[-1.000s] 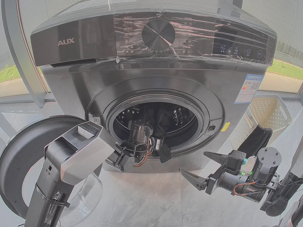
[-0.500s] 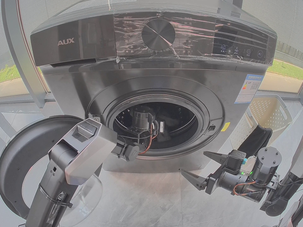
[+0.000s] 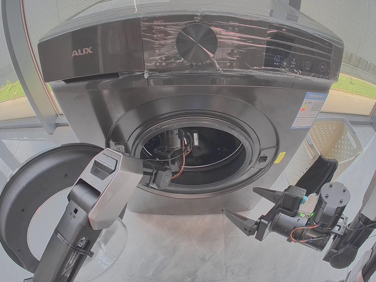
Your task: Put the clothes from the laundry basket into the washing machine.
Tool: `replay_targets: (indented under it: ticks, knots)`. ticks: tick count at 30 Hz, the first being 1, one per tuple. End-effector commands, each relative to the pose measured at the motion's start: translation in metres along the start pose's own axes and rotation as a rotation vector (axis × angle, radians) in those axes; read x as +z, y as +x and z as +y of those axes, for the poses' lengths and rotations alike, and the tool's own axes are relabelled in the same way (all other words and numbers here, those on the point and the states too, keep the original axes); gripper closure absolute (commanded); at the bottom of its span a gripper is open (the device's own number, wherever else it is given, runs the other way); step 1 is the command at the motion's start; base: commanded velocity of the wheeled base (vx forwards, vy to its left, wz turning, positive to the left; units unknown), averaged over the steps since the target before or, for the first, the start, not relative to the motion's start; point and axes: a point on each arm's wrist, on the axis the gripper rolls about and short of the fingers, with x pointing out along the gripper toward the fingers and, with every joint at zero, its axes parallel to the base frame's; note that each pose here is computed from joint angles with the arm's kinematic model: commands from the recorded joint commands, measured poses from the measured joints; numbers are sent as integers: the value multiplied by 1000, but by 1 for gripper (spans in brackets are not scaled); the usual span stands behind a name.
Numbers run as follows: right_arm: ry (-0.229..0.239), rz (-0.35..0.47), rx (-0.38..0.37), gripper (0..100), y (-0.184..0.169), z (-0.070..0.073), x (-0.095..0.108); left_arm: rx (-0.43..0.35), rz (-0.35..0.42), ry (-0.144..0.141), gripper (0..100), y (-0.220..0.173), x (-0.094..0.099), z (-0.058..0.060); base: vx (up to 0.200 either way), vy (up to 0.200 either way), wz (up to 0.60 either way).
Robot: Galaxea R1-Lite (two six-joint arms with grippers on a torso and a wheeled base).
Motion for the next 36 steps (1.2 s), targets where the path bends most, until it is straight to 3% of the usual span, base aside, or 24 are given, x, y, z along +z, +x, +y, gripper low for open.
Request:
replay_targets:
  ticks: [1,2,14,19,21,27,32,36]
  knots:
    - [0,-1,2,0,0,0,0,4,10,3,100,1,-7,1,0,0,0]
    - [0,0,0,0,0,0,0,2,8,4,0,1,-8,1,0,0,0]
    - [0,0,0,0,0,0,0,-9,8,-1,0,-2,-1,-5,0,0,0]
    - [0,0,-2,0,-1,0,0,-34,88,20,0,-23,-4,-17,0,0,0]
    - [0,2,0,0,-1,0,0,-45,158,43,0,-39,-11,-21,0,0,0]
    - [0,3,0,0,-1,0,-1,-63,314,105,0,-75,-24,-15,0,0,0]
    - [0,3,0,0,-1,0,-1,-89,375,131,0,-95,-27,-9,0,0,0]
    - [0,3,0,0,-1,0,-1,-144,429,145,0,-120,-27,-18,0,0,0]
